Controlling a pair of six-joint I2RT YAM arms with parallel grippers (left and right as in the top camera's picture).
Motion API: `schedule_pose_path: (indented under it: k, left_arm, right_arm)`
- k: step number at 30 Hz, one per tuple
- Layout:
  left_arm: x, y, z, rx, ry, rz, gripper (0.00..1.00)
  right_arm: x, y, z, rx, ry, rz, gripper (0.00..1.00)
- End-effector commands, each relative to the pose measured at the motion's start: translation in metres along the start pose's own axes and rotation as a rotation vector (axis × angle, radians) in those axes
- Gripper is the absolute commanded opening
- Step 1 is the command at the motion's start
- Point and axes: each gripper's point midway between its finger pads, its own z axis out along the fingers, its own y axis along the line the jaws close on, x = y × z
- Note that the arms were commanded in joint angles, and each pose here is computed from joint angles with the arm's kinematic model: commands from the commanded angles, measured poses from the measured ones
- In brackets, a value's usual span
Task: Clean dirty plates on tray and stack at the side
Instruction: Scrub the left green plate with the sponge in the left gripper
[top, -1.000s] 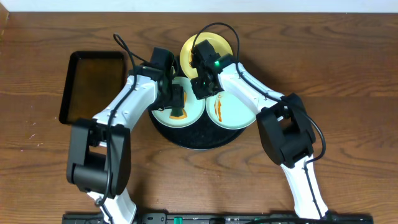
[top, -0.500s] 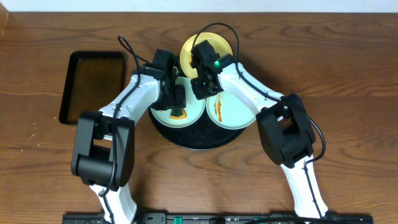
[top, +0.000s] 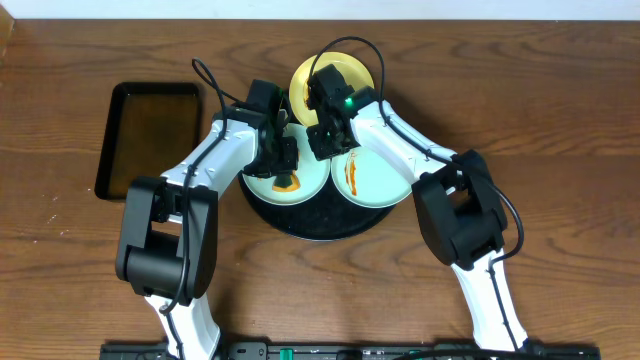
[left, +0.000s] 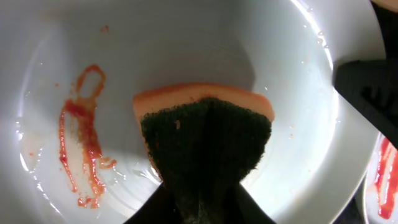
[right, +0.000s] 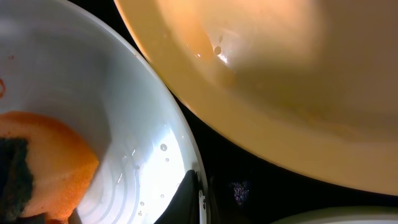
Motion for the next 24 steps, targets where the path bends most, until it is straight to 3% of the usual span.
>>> schedule_pose_path:
  k: [1,7,17,24]
  left_arm:
    - [0.006,-0.002,0.005,0.021,0.024,-0.007,0.19]
    - [0.005,0.003,0.008,0.003,0.011,-0.006,0.14]
    - [-0.007,0.076,0.002,-0.411,-0.106,-0.004,0.1]
    - [-0.035,0.096,-0.016,-0.568,-0.234,0.036,0.08]
  right_arm:
    - [0.006,0.002,0.006,0.011,0.015,-0.01,0.04]
    - [0.006,0.002,0.006,0.011,0.016,-0.011,0.03]
    - [0.006,0.002,0.006,0.011,0.016,-0.01,0.01]
    - [0.007,0.002,0.006,0.012,0.018,-0.011,0.01]
